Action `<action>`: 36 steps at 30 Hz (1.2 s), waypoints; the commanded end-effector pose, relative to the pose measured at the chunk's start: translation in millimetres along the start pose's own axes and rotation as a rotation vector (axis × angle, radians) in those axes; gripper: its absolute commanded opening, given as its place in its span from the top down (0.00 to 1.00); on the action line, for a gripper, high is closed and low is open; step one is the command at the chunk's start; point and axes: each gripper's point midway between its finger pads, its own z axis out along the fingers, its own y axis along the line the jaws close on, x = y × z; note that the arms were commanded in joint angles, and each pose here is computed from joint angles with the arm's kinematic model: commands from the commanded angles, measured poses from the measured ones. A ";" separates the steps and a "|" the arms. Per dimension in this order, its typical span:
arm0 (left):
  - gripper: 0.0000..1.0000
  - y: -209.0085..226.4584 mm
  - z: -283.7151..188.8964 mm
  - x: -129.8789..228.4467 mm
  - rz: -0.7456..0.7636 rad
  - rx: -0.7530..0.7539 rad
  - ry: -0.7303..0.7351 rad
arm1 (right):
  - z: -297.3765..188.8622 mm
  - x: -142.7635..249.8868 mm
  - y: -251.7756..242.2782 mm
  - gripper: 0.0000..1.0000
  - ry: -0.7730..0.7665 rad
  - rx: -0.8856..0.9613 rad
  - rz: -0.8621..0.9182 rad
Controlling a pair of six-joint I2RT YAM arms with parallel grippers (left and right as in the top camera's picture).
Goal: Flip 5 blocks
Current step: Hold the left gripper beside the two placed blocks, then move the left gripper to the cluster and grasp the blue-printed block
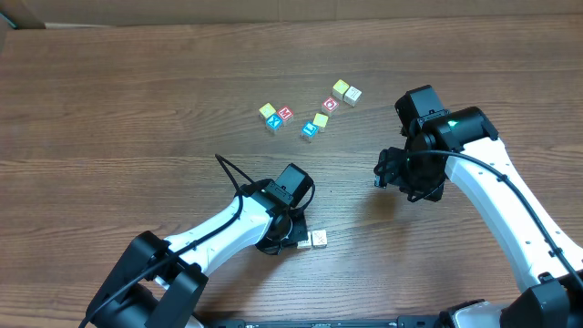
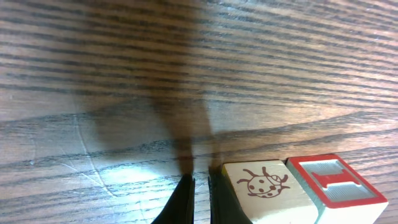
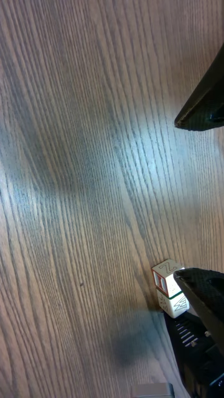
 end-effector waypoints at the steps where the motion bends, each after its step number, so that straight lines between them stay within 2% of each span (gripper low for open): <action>1: 0.96 -4.1 0.4 -2.3 -0.027 0.014 0.004 | -10.4 -4.5 5.0 0.28 -0.036 -0.027 -0.012; 22: 0.96 -5.7 -1.3 -5.0 -0.009 0.027 -0.001 | -10.4 -4.9 5.2 0.28 -0.037 -0.028 -0.013; 29: 0.95 9.1 -41.7 -25.1 -0.002 -0.107 -0.125 | -10.2 -3.8 4.5 0.28 -0.033 -0.025 -0.012; 30: 0.93 7.0 -49.9 -30.9 0.014 -0.111 -0.153 | -10.3 -3.8 4.6 0.28 -0.033 -0.026 -0.012; 31: 0.87 1.7 -57.4 -36.6 0.047 -0.099 -0.173 | -10.3 -3.8 4.6 0.28 -0.033 -0.026 -0.012; 34: 0.53 -15.1 -75.4 -55.6 0.129 -0.052 -0.227 | -10.3 -3.8 4.5 0.28 -0.033 -0.026 -0.012; 36: 0.49 -21.5 -85.4 -68.3 0.160 -0.029 -0.257 | -10.3 -3.5 4.4 0.28 -0.032 -0.025 -0.011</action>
